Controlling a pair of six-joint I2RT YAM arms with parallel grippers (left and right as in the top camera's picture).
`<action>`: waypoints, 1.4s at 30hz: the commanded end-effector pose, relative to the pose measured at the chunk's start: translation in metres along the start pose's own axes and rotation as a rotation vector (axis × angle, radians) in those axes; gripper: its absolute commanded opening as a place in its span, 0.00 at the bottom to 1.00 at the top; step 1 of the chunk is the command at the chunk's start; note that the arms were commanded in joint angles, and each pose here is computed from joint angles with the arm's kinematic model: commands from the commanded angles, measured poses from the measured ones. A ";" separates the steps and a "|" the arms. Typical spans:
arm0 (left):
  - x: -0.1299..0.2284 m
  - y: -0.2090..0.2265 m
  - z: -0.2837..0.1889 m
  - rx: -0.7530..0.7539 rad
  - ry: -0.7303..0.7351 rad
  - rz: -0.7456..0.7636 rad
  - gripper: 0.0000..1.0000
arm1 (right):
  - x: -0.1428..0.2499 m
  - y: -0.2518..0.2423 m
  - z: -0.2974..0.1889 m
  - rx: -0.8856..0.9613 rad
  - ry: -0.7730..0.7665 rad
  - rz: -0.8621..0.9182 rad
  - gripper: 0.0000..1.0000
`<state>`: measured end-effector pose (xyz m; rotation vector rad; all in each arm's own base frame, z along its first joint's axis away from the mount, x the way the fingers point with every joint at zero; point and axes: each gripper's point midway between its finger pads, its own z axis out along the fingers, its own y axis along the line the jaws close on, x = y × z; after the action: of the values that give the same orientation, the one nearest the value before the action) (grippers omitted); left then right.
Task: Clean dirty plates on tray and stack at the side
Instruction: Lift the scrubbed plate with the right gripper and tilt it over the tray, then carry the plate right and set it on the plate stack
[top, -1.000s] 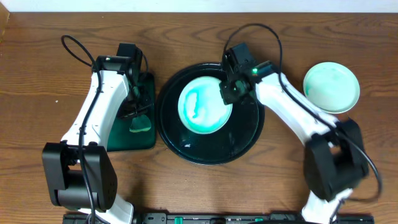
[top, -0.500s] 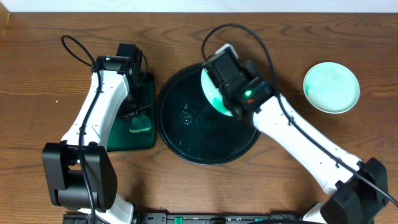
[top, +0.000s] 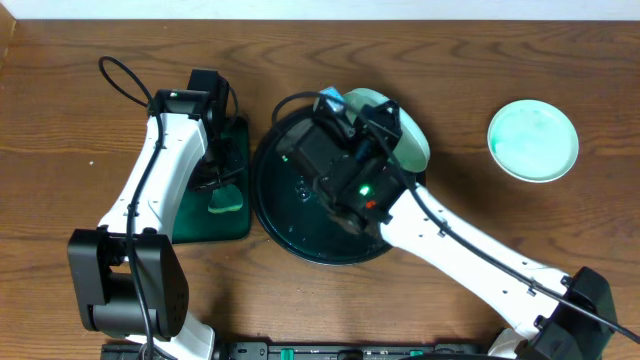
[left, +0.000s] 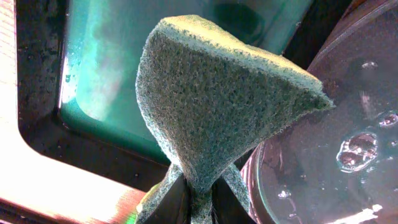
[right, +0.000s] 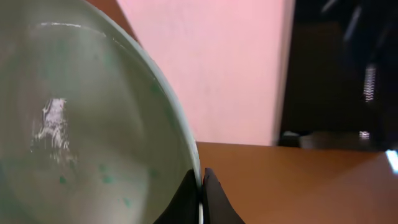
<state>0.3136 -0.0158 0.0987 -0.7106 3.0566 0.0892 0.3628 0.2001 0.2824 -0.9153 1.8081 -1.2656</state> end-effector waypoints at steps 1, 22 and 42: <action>-0.005 0.002 -0.005 -0.007 -0.020 0.002 0.12 | 0.005 -0.024 -0.012 0.107 0.035 -0.054 0.01; -0.004 0.002 -0.005 -0.009 -0.017 0.021 0.12 | -0.007 0.003 -0.030 0.011 -0.049 0.154 0.01; -0.005 0.002 -0.005 -0.007 -0.021 0.021 0.12 | 0.036 0.083 0.082 -0.922 0.332 1.169 0.01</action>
<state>0.3134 -0.0158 0.0987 -0.6991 3.0602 0.0896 0.3942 0.1771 0.1751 -0.2153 2.5435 0.0245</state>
